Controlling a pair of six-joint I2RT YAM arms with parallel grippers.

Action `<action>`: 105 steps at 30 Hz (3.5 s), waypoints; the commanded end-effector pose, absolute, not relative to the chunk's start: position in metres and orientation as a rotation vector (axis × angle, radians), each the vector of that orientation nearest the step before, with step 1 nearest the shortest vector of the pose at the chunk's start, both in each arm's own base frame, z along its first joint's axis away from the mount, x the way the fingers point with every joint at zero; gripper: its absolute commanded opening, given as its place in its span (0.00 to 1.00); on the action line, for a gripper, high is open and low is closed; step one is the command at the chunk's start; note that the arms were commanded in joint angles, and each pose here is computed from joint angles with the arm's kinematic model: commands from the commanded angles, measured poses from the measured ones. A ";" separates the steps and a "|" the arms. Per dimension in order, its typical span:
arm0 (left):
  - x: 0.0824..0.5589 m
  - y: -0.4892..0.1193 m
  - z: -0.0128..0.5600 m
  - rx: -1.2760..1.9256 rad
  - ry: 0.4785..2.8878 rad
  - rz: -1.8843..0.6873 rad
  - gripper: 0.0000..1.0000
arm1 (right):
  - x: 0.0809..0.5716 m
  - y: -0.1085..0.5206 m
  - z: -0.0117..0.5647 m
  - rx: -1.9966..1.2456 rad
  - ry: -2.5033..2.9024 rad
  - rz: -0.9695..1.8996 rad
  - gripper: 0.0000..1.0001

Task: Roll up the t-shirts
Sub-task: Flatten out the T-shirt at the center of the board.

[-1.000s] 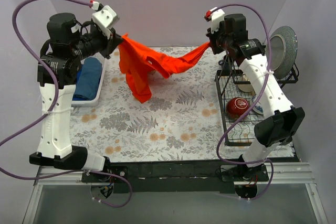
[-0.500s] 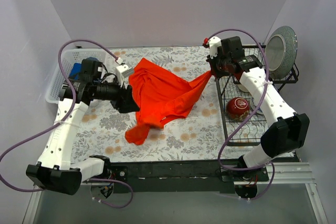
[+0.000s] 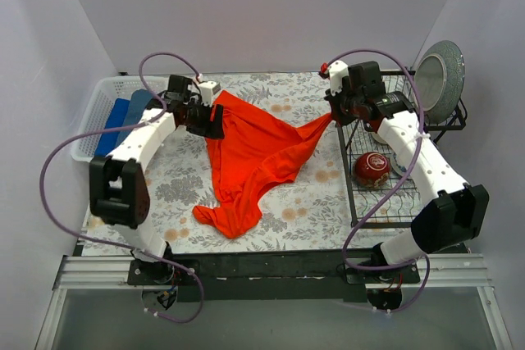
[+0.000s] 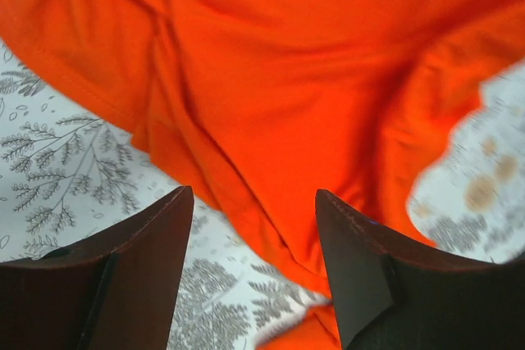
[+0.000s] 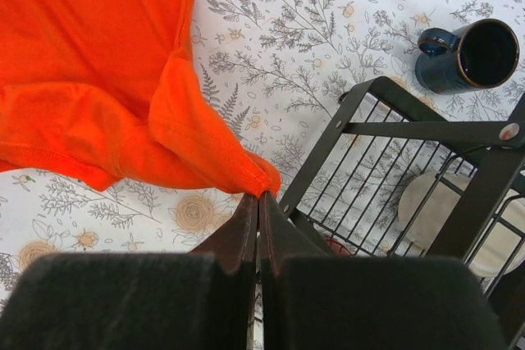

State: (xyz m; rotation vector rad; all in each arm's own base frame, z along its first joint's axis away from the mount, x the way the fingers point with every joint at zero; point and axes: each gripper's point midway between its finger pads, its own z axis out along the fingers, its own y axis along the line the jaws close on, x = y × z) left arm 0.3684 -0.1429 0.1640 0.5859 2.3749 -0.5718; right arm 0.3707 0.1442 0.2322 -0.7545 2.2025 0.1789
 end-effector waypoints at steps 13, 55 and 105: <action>0.461 -0.133 0.054 0.336 2.579 -0.404 0.24 | 0.362 0.140 0.251 -0.758 2.118 0.174 0.01; 0.459 -0.069 0.126 0.355 2.588 -0.266 0.58 | 0.383 0.123 0.237 -0.764 2.158 0.123 0.01; 0.516 -0.018 0.293 0.278 2.122 -0.270 0.00 | 0.461 0.129 0.315 -0.615 1.996 0.030 0.01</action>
